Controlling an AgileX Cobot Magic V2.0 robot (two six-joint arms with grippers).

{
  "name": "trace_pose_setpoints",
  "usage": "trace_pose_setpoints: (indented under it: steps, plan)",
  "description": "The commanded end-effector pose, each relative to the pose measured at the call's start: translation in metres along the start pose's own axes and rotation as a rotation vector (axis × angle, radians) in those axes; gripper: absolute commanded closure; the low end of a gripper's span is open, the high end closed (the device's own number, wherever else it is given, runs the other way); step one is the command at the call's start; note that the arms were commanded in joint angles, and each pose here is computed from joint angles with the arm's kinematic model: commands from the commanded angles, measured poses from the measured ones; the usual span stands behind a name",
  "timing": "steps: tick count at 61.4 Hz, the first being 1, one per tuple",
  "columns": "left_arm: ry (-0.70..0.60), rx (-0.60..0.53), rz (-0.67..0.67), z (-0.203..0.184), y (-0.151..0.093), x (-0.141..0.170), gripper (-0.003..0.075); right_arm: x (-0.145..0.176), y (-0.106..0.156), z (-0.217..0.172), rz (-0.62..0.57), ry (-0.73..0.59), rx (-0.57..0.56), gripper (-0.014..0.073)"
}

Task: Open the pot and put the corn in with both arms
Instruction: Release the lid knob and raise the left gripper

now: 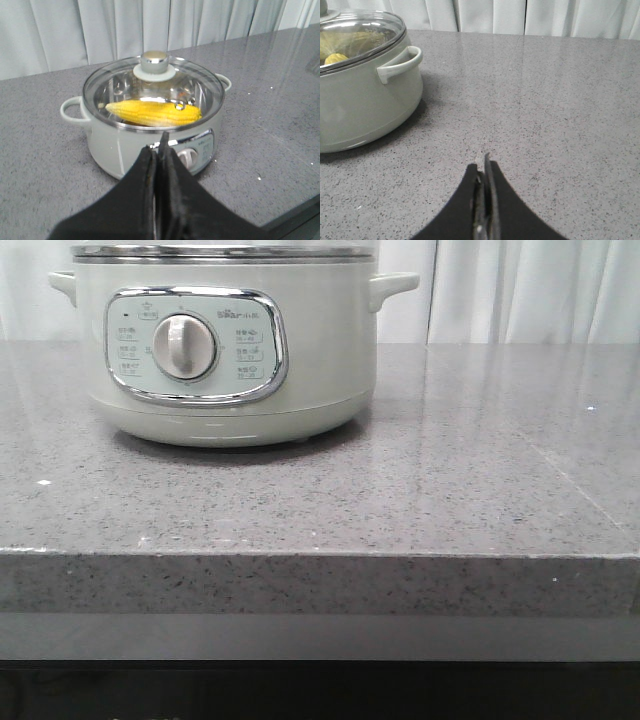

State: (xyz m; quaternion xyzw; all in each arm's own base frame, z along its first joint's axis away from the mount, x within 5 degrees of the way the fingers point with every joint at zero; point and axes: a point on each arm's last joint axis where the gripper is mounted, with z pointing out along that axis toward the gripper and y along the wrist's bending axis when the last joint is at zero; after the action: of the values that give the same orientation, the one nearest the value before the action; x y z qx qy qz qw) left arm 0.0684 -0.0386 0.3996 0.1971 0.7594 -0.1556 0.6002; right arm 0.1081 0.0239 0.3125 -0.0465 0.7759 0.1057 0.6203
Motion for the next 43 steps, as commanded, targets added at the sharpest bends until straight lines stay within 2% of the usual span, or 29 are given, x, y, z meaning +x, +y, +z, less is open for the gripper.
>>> trace_pose_setpoints:
  steps: [1, 18, 28, 43]
  plan:
    - [-0.13, 0.001, -0.023, -0.016, -0.001, 0.005, 0.0741, -0.016, 0.0, -0.003, 0.002, -0.103, 0.01, 0.0664]
    - [-0.273, 0.006, -0.026, -0.055, -0.003, 0.052, 0.0741, -0.016, 0.0, -0.003, 0.002, -0.102, 0.01, 0.0664]
    - [-0.325, 0.006, -0.023, -0.066, -0.004, 0.058, 0.0741, -0.016, 0.0, -0.003, 0.002, -0.102, 0.01, 0.0664]
    - [-0.326, 0.006, -0.023, -0.066, -0.004, 0.058, 0.0741, -0.016, 0.0, -0.003, 0.002, -0.101, 0.01, 0.0664]
